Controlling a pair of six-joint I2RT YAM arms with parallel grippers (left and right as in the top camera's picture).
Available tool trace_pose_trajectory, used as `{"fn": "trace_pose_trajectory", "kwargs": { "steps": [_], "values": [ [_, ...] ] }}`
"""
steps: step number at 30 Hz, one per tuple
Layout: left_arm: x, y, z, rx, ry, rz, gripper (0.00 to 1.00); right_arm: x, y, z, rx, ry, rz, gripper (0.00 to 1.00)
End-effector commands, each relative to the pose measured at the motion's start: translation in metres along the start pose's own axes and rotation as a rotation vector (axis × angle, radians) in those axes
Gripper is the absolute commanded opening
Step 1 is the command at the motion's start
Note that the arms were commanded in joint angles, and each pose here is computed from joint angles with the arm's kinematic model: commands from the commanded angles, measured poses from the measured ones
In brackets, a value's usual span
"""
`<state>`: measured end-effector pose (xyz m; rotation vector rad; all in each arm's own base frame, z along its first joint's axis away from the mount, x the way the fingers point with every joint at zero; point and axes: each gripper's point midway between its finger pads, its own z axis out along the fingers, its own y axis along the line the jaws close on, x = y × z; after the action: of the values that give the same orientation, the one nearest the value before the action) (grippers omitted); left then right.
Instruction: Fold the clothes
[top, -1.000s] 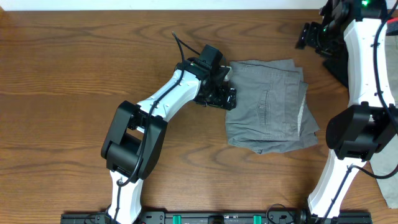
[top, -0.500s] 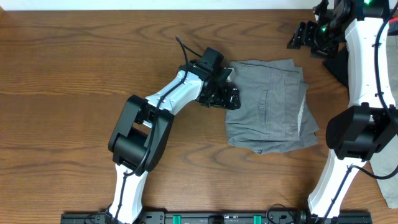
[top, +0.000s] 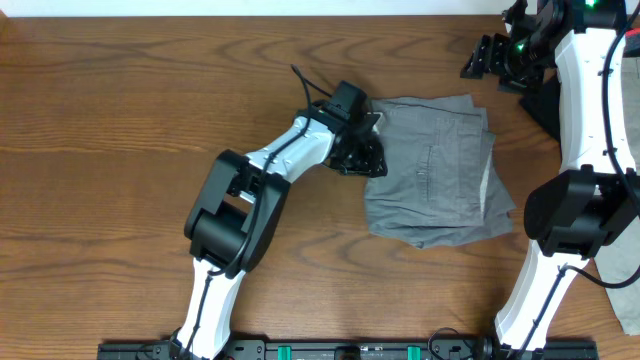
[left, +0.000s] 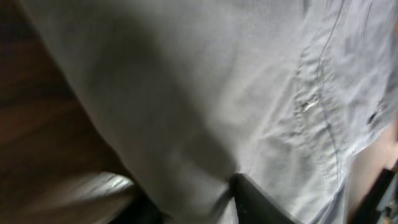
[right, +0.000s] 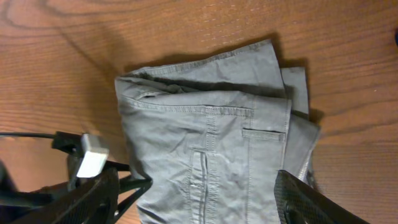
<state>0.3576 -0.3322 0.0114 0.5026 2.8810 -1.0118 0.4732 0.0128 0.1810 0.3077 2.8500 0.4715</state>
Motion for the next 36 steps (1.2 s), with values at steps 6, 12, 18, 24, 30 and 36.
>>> {"fn": "trace_pose_trajectory", "kwargs": {
  "steps": [6, 12, 18, 24, 30, 36],
  "values": [
    [-0.008, 0.003, 0.007, -0.002, -0.025, 0.016, 0.06, -0.001, 0.003, -0.005, -0.003, -0.011, -0.043, 0.78],
    [-0.037, 0.027, -0.011, -0.026, -0.130, -0.032, 0.06, 0.003, 0.002, -0.005, 0.003, 0.005, -0.044, 0.77],
    [-0.070, 0.080, -0.046, -0.094, -0.267, -0.124, 0.06, 0.007, -0.004, -0.005, 0.037, 0.020, -0.043, 0.77],
    [-0.100, 0.140, -0.098, -0.113, -0.426, -0.239, 0.06, 0.010, -0.006, -0.005, 0.044, 0.035, -0.038, 0.77],
    [-0.105, 0.226, -0.165, -0.186, -0.579, -0.423, 0.06, 0.012, -0.006, -0.004, 0.045, 0.042, -0.036, 0.77],
    [-0.085, 0.306, -0.230, -0.241, -0.701, -0.615, 0.06, 0.013, -0.006, -0.004, 0.046, 0.046, -0.035, 0.77]
  ]
}}
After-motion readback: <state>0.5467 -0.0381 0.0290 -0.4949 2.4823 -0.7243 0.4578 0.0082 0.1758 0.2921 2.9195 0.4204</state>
